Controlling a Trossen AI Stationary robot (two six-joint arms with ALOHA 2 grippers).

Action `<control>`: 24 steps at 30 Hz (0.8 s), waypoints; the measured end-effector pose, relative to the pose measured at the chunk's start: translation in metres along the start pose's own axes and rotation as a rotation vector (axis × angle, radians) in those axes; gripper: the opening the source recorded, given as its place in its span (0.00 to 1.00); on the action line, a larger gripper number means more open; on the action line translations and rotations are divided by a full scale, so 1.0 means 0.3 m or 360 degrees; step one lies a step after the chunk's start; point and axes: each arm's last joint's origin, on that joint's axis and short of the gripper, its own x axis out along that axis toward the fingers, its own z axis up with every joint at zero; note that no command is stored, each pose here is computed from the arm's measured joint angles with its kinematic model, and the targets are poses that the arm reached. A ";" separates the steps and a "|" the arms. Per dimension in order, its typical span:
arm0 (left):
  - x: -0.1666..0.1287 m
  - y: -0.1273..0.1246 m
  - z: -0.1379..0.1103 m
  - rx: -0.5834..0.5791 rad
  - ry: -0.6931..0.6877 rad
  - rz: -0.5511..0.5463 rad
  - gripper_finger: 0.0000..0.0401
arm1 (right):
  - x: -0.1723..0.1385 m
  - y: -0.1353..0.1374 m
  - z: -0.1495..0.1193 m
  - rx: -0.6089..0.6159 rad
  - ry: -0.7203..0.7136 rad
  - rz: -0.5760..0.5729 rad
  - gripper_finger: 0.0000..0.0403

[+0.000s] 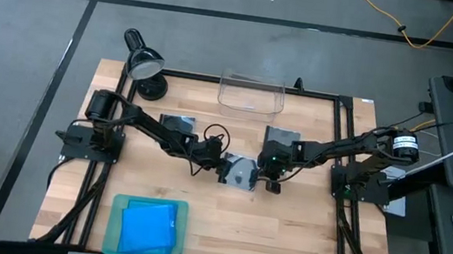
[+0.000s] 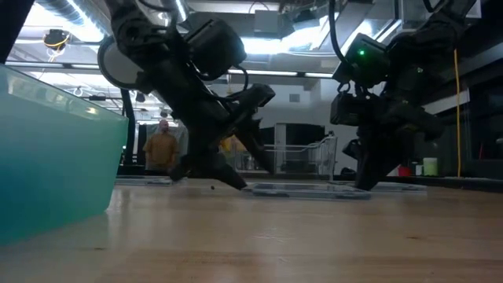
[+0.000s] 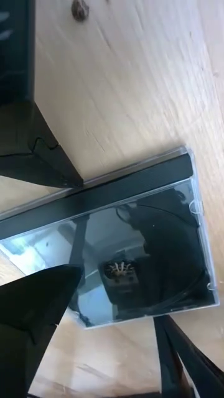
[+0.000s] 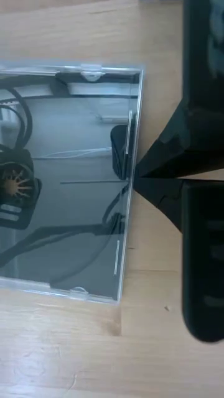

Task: Pick & place jewel cases by type
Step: Put the bottom black CD case into the transparent bin

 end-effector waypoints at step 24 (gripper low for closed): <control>-0.042 -0.071 -0.001 0.0080 -0.0107 -0.0035 0.50 | 0.000 0.001 0.000 -0.0034 -0.0005 0.0000 0.02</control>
